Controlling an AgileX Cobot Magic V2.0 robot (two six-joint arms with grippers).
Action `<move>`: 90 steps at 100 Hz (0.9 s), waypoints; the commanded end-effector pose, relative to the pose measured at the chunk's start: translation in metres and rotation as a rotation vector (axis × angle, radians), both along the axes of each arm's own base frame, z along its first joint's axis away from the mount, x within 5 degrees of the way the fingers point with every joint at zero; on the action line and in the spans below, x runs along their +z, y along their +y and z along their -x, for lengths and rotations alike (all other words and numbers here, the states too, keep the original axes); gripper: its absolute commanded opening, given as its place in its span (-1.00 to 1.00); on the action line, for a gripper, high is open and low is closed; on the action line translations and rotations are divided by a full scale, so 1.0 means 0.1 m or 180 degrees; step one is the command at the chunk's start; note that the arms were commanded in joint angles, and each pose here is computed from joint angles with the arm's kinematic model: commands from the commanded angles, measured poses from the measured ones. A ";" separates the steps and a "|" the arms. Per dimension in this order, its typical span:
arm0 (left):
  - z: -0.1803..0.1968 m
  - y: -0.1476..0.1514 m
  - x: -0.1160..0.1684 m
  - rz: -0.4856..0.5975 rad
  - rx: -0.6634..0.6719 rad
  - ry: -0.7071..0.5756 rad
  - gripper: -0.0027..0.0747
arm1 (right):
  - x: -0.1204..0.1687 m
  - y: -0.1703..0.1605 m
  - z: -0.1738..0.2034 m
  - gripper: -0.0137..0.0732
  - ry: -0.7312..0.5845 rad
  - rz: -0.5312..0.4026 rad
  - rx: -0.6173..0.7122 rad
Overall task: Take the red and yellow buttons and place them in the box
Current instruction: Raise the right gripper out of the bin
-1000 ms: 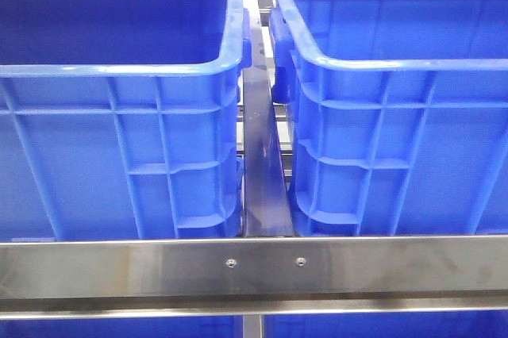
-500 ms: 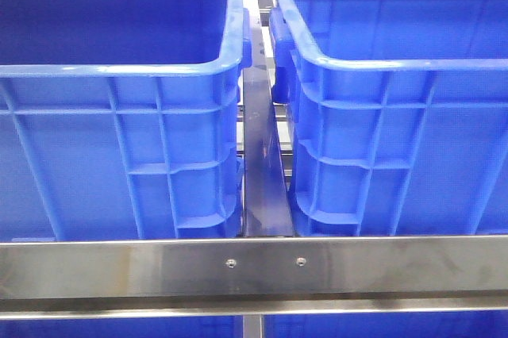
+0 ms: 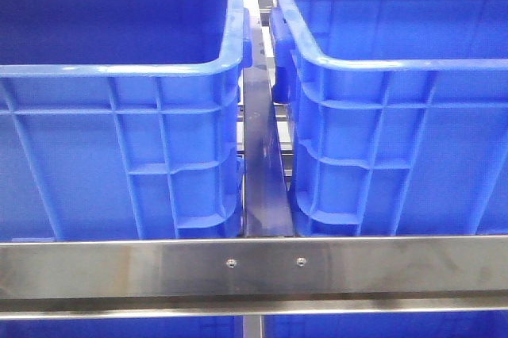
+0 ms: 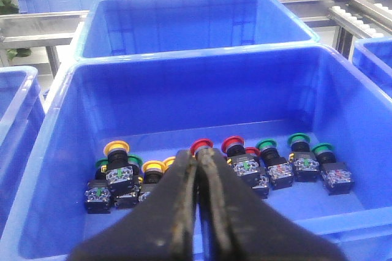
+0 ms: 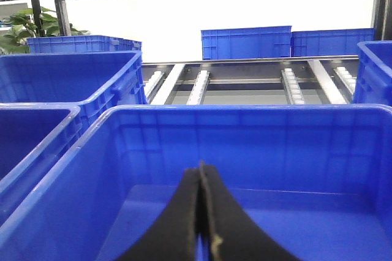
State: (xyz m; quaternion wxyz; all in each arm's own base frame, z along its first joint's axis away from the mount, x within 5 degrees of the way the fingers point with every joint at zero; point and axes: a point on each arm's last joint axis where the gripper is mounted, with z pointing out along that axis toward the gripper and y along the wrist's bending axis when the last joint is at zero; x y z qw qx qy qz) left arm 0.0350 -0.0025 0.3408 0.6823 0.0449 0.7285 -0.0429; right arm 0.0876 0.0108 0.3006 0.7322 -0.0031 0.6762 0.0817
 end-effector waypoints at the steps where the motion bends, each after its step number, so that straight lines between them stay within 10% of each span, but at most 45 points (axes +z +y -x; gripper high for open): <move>1: 0.01 0.00 0.15 0.0093 -0.0016 -0.0303 -0.98 | 0.09 0.01 0.01 -0.84 -0.0087 -0.0021 0.0052; 90: 0.01 0.00 0.15 0.0093 -0.0016 -0.0303 -0.98 | 0.10 0.04 0.02 -0.84 -0.0113 -0.0010 0.0133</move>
